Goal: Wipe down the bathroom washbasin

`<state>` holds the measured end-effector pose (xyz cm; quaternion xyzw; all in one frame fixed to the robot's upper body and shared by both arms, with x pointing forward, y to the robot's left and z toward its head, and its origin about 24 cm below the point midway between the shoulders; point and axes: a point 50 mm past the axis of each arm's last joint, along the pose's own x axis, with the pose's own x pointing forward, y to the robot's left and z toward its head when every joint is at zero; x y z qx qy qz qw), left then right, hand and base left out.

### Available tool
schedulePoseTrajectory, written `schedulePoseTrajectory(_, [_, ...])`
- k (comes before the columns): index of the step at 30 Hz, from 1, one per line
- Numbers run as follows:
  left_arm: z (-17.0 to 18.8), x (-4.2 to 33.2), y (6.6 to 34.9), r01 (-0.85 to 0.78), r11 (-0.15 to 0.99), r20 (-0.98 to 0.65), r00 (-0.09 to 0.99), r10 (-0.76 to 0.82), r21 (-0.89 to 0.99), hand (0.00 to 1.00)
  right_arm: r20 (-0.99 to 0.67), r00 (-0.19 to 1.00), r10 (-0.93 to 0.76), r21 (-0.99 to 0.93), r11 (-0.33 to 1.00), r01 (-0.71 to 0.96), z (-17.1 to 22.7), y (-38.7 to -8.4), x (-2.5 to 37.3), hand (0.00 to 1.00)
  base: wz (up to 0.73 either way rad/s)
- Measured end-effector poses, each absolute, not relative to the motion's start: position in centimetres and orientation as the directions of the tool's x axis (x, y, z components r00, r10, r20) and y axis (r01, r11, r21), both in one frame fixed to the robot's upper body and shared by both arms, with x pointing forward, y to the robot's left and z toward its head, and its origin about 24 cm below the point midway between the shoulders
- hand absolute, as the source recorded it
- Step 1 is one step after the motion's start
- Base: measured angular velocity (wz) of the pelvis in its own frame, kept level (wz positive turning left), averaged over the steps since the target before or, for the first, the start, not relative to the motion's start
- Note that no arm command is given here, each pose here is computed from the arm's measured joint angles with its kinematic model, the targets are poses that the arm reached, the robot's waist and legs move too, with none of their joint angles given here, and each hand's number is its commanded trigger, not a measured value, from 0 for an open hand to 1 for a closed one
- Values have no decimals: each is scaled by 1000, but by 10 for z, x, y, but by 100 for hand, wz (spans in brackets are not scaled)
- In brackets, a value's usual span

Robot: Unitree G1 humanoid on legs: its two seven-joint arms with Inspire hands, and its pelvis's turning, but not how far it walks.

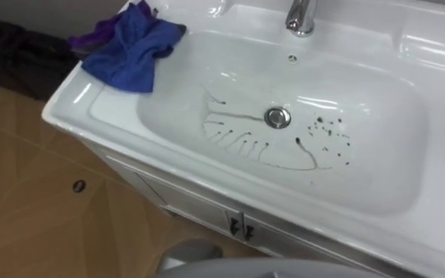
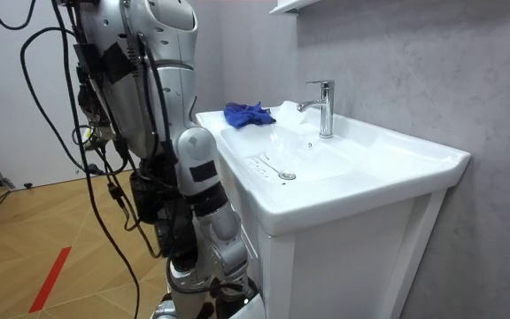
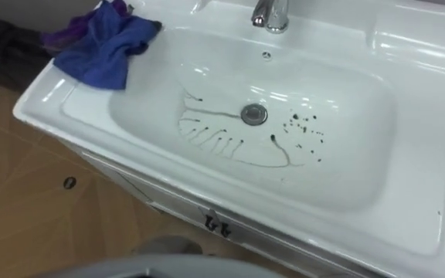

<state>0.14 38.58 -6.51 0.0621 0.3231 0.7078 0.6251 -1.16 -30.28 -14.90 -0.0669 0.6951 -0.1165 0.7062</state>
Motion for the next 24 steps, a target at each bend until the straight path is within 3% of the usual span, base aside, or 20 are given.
schedulePoseTrajectory(9, [-28, 21, 402, -908, -239, -140, -301, 943, 344, 0, -962, 19, -273, -273, 962, -4, -147, -308, -7, 0, -8])
schedulePoseTrajectory(16, [10, 39, 409, -928, -322, 5, -327, 945, 188, 0, -961, 46, -271, -272, 962, -9, -146, -307, -7, 0, 1])
schedulePoseTrajectory(24, [46, 59, 408, -952, -304, 113, -299, 948, 29, 0, -958, 100, -268, -273, 962, -31, -146, -306, 1, 0, -6])
